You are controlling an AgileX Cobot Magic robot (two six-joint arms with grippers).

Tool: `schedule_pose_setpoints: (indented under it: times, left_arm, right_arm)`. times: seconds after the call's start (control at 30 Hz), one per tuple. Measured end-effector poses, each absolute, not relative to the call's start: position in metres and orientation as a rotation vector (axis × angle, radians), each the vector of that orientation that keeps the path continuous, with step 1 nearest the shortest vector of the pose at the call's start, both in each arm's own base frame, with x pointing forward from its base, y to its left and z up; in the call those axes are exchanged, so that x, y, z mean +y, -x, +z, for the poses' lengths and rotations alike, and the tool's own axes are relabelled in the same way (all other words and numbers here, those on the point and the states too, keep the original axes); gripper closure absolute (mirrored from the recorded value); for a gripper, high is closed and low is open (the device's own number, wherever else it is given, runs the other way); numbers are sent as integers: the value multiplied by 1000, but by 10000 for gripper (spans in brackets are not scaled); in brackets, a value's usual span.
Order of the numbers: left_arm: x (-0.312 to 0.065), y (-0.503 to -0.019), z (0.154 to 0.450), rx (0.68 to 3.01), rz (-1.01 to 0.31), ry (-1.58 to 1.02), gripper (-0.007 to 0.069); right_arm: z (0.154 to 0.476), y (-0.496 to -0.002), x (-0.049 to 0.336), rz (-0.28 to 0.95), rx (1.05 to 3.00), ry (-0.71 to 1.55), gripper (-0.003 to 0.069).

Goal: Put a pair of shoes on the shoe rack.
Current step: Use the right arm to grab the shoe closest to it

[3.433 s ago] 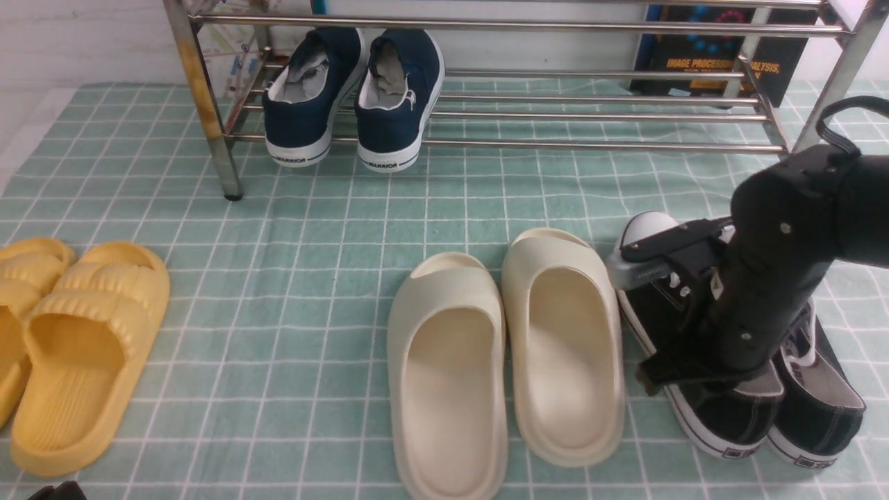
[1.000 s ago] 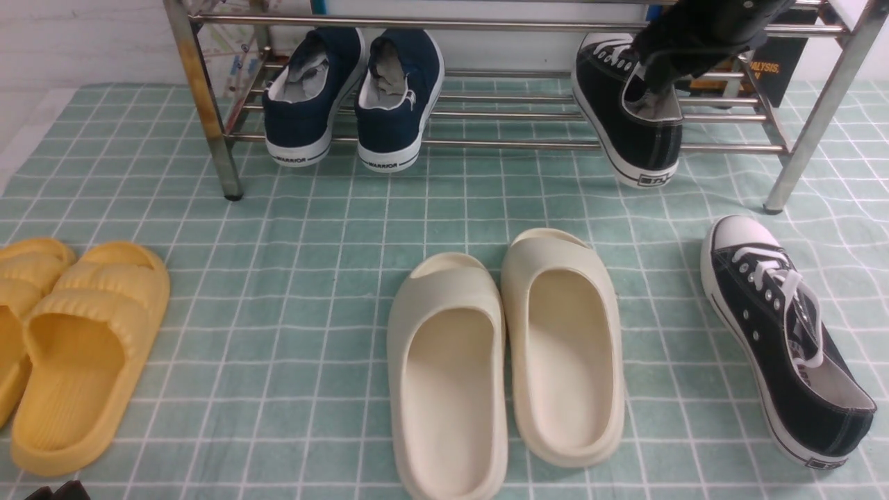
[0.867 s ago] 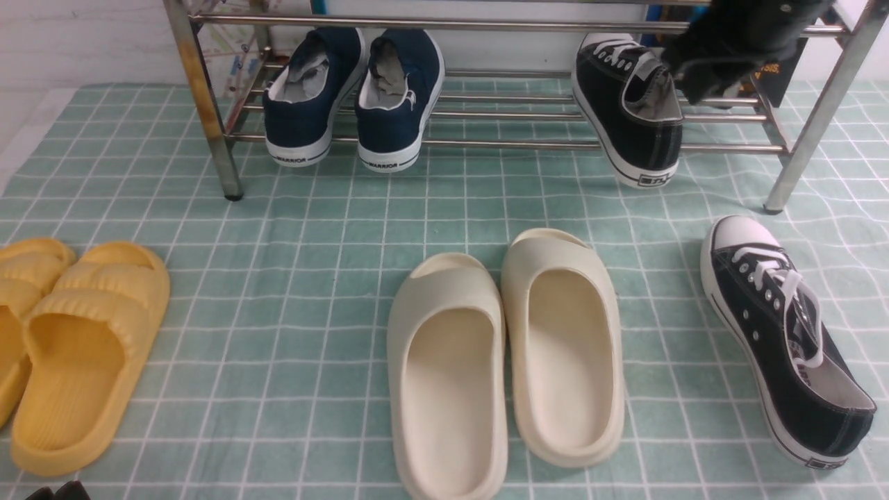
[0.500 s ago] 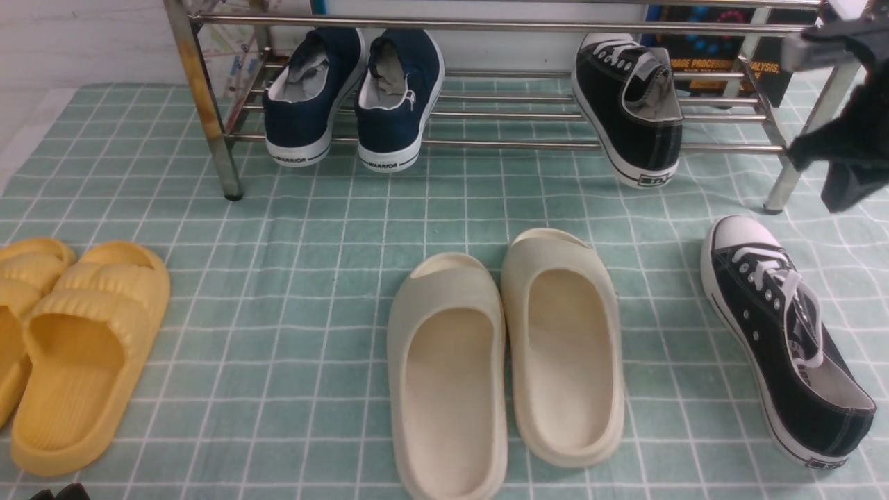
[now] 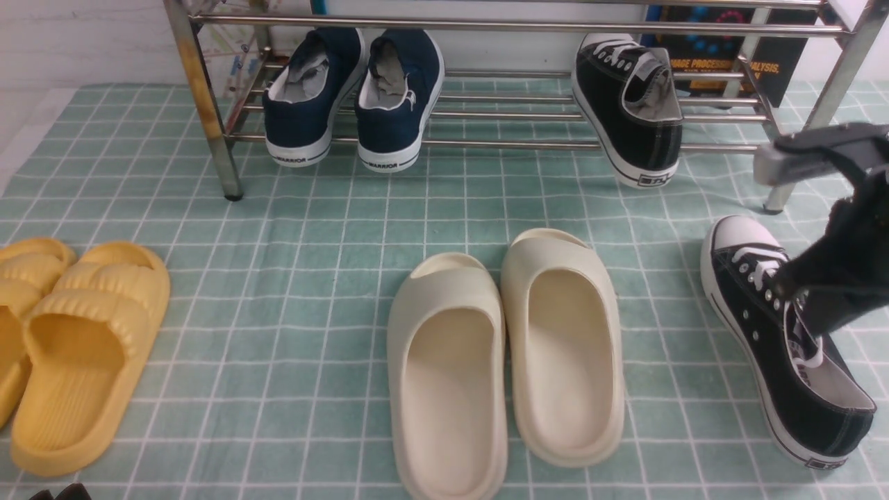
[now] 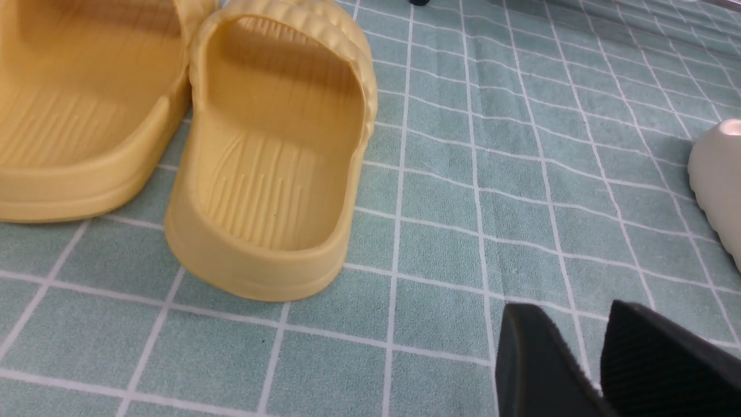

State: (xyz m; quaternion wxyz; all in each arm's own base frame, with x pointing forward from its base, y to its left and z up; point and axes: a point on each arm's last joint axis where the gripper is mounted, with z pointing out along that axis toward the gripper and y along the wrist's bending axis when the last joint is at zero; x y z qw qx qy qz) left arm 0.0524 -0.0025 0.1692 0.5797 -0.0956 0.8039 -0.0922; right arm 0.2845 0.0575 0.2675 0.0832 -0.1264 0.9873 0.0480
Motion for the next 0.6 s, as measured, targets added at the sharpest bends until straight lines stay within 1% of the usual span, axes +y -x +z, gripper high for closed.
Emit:
schedule_pose_setpoints:
  times: [0.1, 0.2, 0.23, 0.27, 0.3, 0.33, 0.43, 0.47, 0.5, 0.53, 0.6]
  left_arm:
    - [-3, -52, 169, 1879, -216, 224, 421]
    - [-3, -52, 169, 1879, -216, 224, 418]
    - [-3, -52, 169, 1879, -216, 224, 418]
    - [-3, -52, 169, 1879, -216, 224, 418]
    - [-3, -52, 169, 1879, -216, 224, 418]
    - [-3, -52, 169, 1879, -216, 224, 418]
    - [-3, -52, 169, 1879, -216, 224, 418]
    - [-3, -52, 169, 1879, -216, 224, 418]
    - [-3, -52, 169, 1879, -216, 224, 418]
    - [-3, -52, 169, 1879, -216, 224, 418]
    - [-3, -52, 169, 1879, -216, 224, 418]
  right_arm:
    - [251, -276, 61, 140, 2983, 389, 648]
    - [241, -273, 59, 122, 2990, 385, 633]
    - [238, -273, 58, 103, 2981, 378, 599]
    - [238, -272, 58, 101, 2983, 376, 599]
    - [237, -273, 58, 94, 2971, 360, 545]
    - [237, -274, 58, 93, 2969, 358, 537]
    - [237, -276, 58, 93, 2951, 325, 382]
    - [237, -276, 58, 95, 2947, 321, 343]
    - [237, -276, 58, 95, 2946, 320, 323]
    - [237, -276, 58, 95, 2946, 319, 255]
    - [236, -277, 58, 95, 2950, 318, 201]
